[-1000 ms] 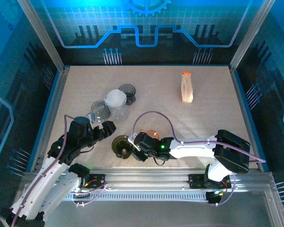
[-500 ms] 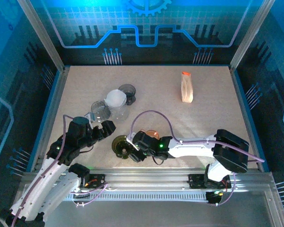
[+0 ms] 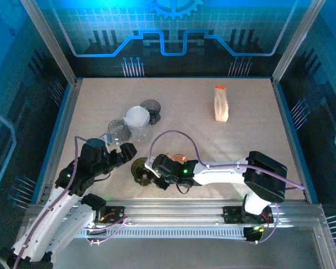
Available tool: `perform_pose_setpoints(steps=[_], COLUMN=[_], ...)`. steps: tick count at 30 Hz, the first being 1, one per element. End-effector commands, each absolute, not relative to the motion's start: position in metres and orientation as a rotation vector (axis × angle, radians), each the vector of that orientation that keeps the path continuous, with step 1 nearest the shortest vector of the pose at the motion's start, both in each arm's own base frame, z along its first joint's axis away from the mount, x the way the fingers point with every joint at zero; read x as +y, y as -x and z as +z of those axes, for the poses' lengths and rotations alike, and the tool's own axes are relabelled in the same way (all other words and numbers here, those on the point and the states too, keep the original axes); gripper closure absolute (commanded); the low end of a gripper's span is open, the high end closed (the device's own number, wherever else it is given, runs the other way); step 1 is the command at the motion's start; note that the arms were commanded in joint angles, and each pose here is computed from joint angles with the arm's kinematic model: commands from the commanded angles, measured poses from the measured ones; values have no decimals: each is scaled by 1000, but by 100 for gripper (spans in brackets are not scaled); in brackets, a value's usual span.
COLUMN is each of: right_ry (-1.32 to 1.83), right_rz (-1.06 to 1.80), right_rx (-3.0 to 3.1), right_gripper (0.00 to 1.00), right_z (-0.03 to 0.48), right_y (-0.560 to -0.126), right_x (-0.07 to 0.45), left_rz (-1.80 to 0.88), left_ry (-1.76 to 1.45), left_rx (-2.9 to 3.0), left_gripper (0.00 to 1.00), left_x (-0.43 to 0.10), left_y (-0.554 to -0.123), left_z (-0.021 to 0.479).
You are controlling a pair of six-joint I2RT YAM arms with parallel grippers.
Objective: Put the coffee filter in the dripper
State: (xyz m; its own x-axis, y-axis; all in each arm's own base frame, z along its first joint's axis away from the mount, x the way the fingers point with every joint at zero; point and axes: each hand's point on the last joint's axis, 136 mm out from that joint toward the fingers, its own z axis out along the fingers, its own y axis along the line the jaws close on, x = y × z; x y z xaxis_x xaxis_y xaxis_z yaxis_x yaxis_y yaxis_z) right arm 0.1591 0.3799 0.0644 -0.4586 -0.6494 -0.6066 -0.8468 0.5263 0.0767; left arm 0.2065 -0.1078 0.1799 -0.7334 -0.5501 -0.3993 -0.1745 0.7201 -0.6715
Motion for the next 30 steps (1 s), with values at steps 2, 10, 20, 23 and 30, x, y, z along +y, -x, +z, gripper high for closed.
perform_pose_setpoints(steps=[2,10,20,23,30], right_ry=[1201,1189,1125,1099,1000], right_rz=[552,574,557,507,411], right_rx=[2203,2156,2066,2074,2113], right_gripper=[93,100,100,100,100], right_z=[82,96,146,152,180], right_y=[-164,-163,-168,-171,-178], right_x=[388,390,374,359,313], left_rz=[-822,-820,-774,-773,-793], left_ry=[539,543,546,530,476], left_rx=[2325,2322,2281,2245,2209], left_gripper=[1,1,1,1,1], left_x=[-106,-105,-97,-95,-100], left_y=[-205,-205,-208,-209,-216], left_z=[183,184,198,211,233])
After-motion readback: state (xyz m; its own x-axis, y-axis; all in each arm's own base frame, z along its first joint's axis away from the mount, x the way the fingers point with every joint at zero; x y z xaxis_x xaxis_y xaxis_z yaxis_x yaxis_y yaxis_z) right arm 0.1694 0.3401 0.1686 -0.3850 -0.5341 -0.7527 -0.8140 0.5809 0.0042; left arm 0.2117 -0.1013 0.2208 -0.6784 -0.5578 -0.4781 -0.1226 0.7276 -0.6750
